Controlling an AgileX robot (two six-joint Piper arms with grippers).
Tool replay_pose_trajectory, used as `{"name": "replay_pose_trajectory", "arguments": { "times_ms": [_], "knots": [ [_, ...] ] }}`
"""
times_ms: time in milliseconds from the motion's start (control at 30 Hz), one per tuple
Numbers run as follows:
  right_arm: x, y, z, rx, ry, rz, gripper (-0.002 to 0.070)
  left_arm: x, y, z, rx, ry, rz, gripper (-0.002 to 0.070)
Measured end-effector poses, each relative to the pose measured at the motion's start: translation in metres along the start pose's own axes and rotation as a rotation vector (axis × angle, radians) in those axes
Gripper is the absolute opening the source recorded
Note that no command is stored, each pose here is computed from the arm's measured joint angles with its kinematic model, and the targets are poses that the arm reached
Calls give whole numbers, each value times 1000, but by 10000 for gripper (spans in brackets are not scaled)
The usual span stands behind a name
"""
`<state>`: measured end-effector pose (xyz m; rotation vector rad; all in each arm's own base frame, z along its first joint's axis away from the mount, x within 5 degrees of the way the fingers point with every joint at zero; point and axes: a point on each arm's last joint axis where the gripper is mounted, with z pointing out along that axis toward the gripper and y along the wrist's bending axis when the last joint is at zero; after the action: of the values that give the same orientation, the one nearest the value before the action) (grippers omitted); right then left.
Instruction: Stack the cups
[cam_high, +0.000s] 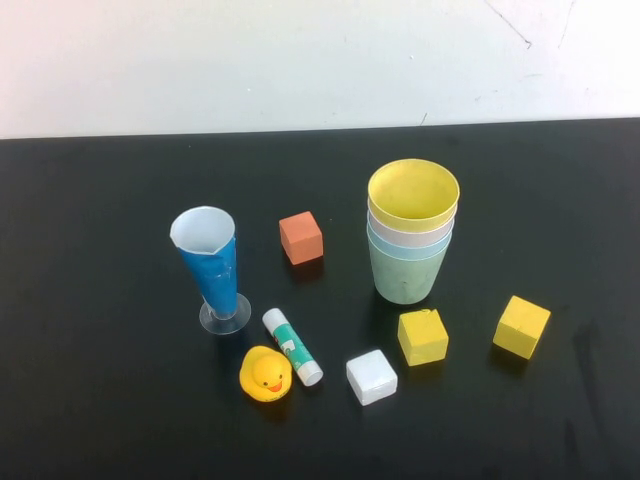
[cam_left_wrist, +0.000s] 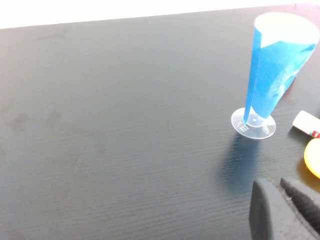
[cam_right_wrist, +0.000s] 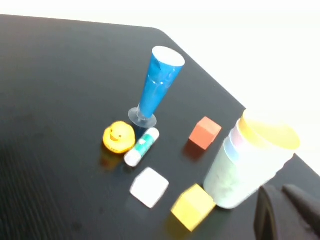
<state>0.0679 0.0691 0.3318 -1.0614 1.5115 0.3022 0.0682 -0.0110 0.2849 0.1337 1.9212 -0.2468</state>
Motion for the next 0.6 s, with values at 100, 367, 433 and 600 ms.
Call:
{"name": "replay_pose_trajectory", "arguments": {
  "times_ms": [100, 367, 433, 600],
  "knots": [
    [5, -2, 1, 25, 43, -50, -1, 0, 0, 0, 0, -1, 0, 0],
    [29, -7, 7, 134, 135, 37, -1, 0, 0, 0, 1, -2, -1, 0],
    [46, -4, 12, 176, 148, 102, -1, 0, 0, 0, 1, -2, -1, 0],
    [84, 1, 4, 351, 183, 265, -1, 0, 0, 0, 1, -2, -4, 0]
  ]
}}
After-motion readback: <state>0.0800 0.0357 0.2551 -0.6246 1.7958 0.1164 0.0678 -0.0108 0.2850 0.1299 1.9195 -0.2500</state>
